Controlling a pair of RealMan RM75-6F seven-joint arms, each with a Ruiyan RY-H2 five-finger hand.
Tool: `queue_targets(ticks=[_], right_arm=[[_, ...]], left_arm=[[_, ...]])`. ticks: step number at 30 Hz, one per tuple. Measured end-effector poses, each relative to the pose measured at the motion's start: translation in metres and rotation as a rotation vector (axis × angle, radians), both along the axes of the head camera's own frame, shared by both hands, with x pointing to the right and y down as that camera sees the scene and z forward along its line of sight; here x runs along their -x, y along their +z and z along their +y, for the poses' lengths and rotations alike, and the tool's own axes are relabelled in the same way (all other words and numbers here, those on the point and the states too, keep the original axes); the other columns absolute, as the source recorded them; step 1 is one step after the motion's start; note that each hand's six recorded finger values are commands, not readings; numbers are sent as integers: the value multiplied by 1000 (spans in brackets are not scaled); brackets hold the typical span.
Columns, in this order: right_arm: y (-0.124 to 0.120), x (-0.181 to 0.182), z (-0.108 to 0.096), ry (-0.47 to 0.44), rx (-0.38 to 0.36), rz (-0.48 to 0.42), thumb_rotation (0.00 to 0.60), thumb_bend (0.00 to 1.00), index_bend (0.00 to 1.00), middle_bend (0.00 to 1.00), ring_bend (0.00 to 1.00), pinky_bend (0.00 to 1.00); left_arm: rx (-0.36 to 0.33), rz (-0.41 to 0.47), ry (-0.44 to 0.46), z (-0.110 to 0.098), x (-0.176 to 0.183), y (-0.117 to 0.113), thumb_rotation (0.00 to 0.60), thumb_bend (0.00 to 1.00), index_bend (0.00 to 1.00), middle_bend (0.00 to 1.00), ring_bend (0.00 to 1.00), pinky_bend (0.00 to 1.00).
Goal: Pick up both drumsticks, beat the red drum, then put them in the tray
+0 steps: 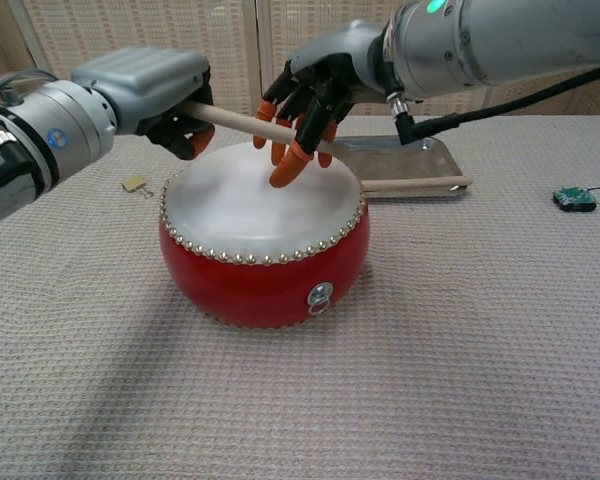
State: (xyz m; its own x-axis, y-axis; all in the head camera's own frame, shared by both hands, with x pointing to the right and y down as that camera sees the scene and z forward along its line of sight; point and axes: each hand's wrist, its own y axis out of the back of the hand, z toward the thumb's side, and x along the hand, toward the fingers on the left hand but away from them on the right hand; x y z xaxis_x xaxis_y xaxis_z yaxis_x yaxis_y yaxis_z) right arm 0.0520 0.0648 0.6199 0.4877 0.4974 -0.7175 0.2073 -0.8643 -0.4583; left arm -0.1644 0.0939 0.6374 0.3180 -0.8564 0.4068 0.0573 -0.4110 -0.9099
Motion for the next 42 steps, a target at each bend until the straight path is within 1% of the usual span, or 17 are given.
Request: queue_targets(ticks=[4, 10, 17, 23, 25, 31, 34, 37, 39, 42], right_arm=[[4, 8, 2, 11, -5, 2, 600, 87, 514, 481, 381, 526], [7, 20, 5, 43, 0, -16, 600, 181, 623, 579, 476, 551], [6, 21, 2, 91, -9, -37, 600, 272, 752, 684, 570, 596], [12, 19, 2, 112, -8, -31, 600, 294, 819, 752, 638, 630], [14, 19, 2, 119, -5, -33, 600, 296, 851, 786, 674, 648], [15, 18, 1, 135, -6, -44, 600, 300, 955, 844, 734, 666], [16, 18, 1, 135, -5, -45, 600, 301, 989, 862, 755, 667], [17, 16, 1, 128, -9, -41, 600, 301, 1000, 884, 780, 675], [17, 16, 1, 130, -10, -44, 600, 301, 1000, 894, 791, 682], [17, 15, 1, 139, -12, -55, 600, 301, 1000, 906, 807, 695]], left_arm=[[-15, -4, 12, 2, -6, -2, 600, 691, 999, 1000, 1000, 1000], [-33, -25, 36, 6, -13, -1, 600, 688, 999, 1000, 1000, 1000], [-45, -43, 36, 5, -13, 3, 600, 689, 997, 1000, 1000, 1000], [-47, -42, 39, 7, -13, 3, 600, 684, 977, 1000, 1000, 1000], [-50, -42, 42, 7, -13, 3, 600, 675, 955, 1000, 1000, 1000], [-60, -34, 47, 7, -14, 1, 600, 639, 876, 1000, 1000, 1000], [-69, -30, 52, 8, -14, 0, 600, 619, 826, 1000, 1000, 1000], [-77, -27, 52, 8, -13, -1, 600, 594, 769, 1000, 988, 1000], [-77, -24, 52, 7, -12, -1, 600, 573, 724, 981, 966, 1000], [-81, -20, 57, 7, -12, -3, 600, 545, 640, 906, 916, 1000]])
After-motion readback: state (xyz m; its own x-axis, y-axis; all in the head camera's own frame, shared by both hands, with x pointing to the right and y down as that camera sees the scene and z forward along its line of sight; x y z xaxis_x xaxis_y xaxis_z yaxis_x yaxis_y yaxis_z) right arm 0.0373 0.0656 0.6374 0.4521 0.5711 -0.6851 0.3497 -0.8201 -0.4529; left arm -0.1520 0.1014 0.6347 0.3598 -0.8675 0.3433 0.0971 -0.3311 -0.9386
